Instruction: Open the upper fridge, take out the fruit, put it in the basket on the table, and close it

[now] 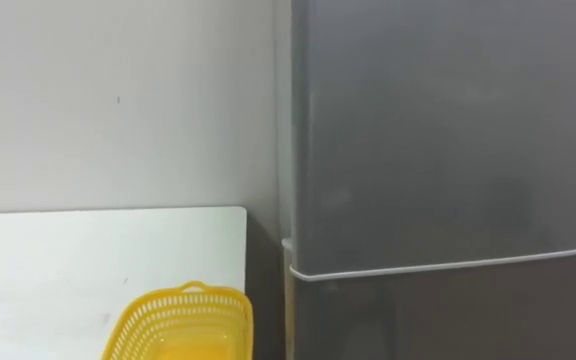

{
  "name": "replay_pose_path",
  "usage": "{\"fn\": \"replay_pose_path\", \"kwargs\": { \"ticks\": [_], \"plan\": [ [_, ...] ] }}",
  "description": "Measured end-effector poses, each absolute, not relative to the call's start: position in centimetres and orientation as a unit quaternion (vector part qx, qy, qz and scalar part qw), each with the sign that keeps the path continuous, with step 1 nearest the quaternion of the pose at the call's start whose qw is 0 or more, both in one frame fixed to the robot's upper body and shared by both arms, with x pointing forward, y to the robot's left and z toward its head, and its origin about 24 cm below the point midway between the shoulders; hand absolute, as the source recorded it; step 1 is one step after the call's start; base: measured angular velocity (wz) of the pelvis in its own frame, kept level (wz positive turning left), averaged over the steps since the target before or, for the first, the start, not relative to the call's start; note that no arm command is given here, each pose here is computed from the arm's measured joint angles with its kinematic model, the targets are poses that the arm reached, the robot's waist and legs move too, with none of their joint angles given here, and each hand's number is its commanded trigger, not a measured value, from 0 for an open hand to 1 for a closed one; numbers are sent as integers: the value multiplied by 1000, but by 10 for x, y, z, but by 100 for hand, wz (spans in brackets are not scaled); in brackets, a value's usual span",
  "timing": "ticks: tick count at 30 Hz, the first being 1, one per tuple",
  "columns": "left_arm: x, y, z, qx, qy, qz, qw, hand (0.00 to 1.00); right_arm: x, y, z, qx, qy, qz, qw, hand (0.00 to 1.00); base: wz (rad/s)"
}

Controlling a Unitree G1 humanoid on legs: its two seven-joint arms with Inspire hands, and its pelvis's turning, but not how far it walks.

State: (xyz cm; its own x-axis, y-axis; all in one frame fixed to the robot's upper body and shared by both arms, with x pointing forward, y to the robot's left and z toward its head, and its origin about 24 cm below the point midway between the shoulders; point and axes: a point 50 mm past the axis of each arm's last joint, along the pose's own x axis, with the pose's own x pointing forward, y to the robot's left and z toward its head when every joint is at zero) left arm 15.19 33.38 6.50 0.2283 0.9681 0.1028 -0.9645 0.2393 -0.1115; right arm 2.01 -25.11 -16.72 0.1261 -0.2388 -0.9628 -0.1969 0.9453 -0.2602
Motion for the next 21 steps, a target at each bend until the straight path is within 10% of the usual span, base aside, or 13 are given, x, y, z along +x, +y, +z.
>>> {"fn": "replay_pose_path", "kwargs": {
  "ticks": [21],
  "plan": [
    [202,253,183,-39,-326,239,914,0,-6,-246,-169,-138,698,23,702,0,3]
  ]
}}
